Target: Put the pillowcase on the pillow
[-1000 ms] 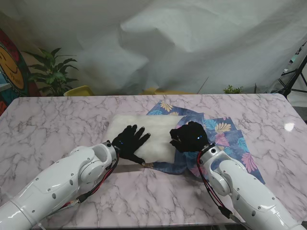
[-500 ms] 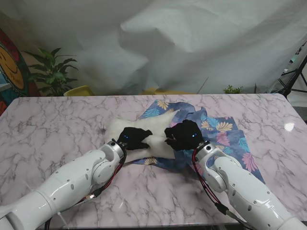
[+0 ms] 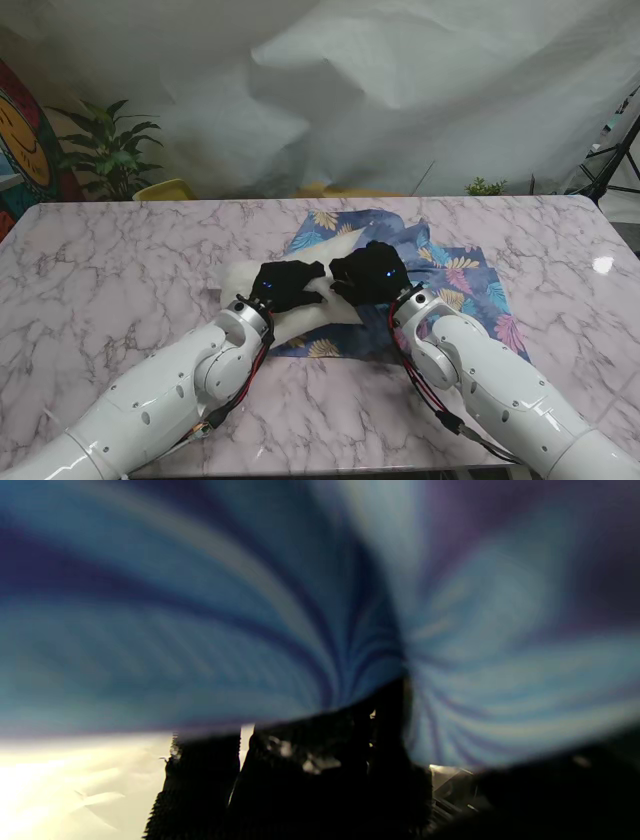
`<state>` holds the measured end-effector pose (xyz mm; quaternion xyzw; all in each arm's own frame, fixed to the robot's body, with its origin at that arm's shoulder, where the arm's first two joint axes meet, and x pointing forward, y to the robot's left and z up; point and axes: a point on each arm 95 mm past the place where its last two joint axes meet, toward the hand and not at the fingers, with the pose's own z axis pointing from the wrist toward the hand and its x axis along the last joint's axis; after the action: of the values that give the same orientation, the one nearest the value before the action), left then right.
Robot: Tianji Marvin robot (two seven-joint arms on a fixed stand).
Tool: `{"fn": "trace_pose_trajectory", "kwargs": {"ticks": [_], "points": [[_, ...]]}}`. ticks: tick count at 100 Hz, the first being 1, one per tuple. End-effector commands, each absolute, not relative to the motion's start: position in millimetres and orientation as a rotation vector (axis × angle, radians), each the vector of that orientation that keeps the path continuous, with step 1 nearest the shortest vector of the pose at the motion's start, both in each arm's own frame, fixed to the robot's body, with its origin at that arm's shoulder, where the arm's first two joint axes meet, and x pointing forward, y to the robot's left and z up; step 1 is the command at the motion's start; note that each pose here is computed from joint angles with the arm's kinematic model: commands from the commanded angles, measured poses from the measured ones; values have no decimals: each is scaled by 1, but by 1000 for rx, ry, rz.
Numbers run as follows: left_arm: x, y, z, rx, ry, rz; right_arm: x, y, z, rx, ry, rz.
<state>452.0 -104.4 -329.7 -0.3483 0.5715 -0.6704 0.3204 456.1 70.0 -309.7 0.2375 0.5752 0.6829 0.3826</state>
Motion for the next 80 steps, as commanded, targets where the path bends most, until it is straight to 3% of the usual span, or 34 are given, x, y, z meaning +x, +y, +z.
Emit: {"fn": "trace_pose_trajectory", "kwargs": {"ticks": [1, 49, 80], "points": [[456, -118, -315, -897, 1483, -1781, 454, 73, -312, 609, 1471, 1749], [463, -143, -336, -1014, 1531, -1787, 435, 91, -302, 559, 1398, 1862], [457, -147, -342, -970, 1543, -1831, 441, 86, -317, 639, 1463, 1834]]}}
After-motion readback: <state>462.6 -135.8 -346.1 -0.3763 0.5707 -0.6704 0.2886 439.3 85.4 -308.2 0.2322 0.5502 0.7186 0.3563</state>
